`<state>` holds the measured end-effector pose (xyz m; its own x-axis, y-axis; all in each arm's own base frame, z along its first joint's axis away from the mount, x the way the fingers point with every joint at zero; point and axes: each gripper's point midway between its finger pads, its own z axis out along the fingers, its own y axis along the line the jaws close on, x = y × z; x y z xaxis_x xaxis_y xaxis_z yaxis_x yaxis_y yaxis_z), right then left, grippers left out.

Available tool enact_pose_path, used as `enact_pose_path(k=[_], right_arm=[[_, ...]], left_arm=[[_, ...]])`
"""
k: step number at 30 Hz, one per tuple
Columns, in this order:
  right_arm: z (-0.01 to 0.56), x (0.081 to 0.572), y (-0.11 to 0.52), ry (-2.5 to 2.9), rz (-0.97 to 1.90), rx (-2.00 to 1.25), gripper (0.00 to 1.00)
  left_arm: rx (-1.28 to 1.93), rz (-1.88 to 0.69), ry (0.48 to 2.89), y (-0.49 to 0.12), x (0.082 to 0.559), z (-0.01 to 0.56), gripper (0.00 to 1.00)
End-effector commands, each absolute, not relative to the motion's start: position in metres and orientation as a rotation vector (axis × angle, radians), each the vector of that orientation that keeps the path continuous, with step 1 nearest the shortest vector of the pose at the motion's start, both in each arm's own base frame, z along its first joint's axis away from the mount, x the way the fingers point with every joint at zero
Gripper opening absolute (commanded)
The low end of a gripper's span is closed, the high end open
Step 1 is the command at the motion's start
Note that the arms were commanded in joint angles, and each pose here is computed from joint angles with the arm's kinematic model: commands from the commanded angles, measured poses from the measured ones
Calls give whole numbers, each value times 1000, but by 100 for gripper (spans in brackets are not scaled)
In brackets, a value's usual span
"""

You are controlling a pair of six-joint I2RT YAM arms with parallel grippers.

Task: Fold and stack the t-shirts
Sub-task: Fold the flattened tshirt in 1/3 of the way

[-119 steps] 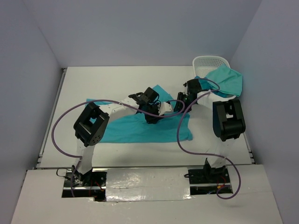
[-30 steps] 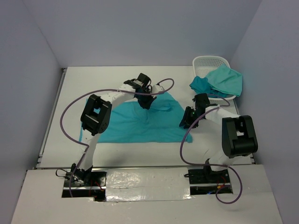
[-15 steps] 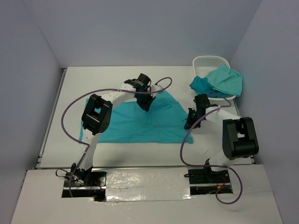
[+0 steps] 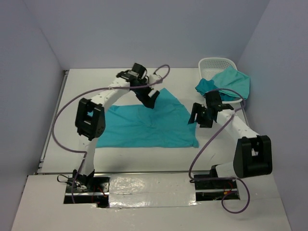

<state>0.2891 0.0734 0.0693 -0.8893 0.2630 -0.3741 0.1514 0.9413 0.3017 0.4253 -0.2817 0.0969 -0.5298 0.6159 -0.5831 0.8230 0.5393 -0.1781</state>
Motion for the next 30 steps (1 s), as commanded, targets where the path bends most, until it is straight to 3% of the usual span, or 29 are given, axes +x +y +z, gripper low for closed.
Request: enact_pose_path(k=[1,3,7,9,12,18,22,24,25,26,27,28,29,30], right_arm=[[83,268,67,2676,329,380,76],[68,250,71,2708,372,440,76],[51,237,85,2701,488,514,75],[46,240,94,2687,565,524,72],[40,245,100,2684,613,533,68],[23,236,105,2725,634,555,63],[9,223,99,2765,576,598,60],[2,216,98,2783,573,615,52],[-1,212,98,2790,573,630,45],[-2,210,98,2795,574,631,38],[-3,207,97,2800,564,638,18],[-3,203,95,2805,547,657,11],[-3,202,92,2798,527,670,0],[-2,201,87,2791,488,687,0]], left_arm=[[978,-506,2149,-202,446,228,99],[896,-401,2192,-152,432,247,99],[718,-204,2658,-26,351,166,99],[536,-257,2875,18,295,127,99],[346,-232,2976,55,255,93,99],[285,-315,3012,54,241,49,100],[269,-240,3111,66,227,18,98],[286,-163,3155,74,216,1,84],[290,-156,3165,74,213,-2,59],[288,-167,3184,74,208,-7,43],[295,-179,3188,72,207,-9,23],[286,-163,3182,74,209,-10,8],[286,-151,3178,75,208,-10,0],[289,-140,3172,76,208,-8,0]])
